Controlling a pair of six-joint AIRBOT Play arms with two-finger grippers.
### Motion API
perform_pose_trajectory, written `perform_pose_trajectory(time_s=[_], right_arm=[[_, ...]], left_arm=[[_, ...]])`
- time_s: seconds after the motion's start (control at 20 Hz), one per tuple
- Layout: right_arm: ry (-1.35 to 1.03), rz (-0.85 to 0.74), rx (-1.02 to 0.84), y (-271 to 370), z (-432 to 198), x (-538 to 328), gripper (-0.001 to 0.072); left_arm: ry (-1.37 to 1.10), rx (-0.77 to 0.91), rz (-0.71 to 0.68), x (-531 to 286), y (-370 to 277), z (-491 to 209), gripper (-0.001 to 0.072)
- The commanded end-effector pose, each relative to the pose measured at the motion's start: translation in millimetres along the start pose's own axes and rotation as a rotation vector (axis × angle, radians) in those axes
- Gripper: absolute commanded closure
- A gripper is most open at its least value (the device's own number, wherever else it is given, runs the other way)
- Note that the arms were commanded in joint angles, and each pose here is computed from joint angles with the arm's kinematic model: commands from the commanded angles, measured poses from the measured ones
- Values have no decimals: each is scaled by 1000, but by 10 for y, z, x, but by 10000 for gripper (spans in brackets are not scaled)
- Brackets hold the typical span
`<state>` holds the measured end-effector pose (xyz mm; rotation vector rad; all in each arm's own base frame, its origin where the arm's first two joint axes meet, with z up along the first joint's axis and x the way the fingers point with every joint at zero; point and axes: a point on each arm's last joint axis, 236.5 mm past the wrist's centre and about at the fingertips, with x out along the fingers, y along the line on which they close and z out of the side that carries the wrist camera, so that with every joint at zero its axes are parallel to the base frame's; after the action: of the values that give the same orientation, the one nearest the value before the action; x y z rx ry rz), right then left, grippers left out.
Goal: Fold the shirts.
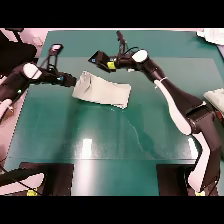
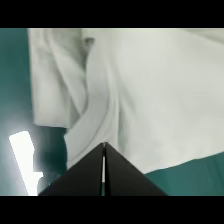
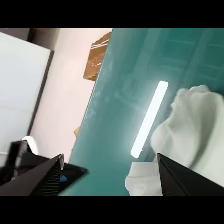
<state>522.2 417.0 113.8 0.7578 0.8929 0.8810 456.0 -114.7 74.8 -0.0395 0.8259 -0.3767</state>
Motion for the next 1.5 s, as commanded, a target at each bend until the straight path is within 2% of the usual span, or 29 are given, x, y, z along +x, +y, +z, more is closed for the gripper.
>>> perform_pose_trajectory(time_s=[0.0, 0.15, 0.45, 0.65, 0.95, 1.3, 1.35, 1.4, 1.45], right_arm=[[26, -182, 68, -405, 122, -590, 48], [96, -384, 110, -857, -158, -1248, 42], [62, -495, 287, -1517, -852, -1800, 42], [122, -427, 334, -1747, -1139, -1599, 42], [186, -336, 380, -1920, -1194, -1189, 42], [315, -254, 286, -1552, -1316, -522, 51], [308, -246, 266, -1481, -1289, -446, 156], [290, -235, 242, -1387, -1220, -384, 393], [262, -222, 213, -1278, -1105, -347, 674]], left_arm=[[-19, 0, 57, -314, 348, 44, 683], [45, -43, 79, -394, 616, -143, 683], [67, -58, 79, -431, 692, -213, 683], [67, -62, 75, -430, 681, -210, 683], [97, -63, 60, -433, 645, -282, 683], [106, -67, 51, -435, 622, -300, 683], [111, -68, 48, -436, 614, -313, 683], [120, -70, 43, -438, 600, -333, 683], [127, -74, 33, -439, 576, -350, 683]])
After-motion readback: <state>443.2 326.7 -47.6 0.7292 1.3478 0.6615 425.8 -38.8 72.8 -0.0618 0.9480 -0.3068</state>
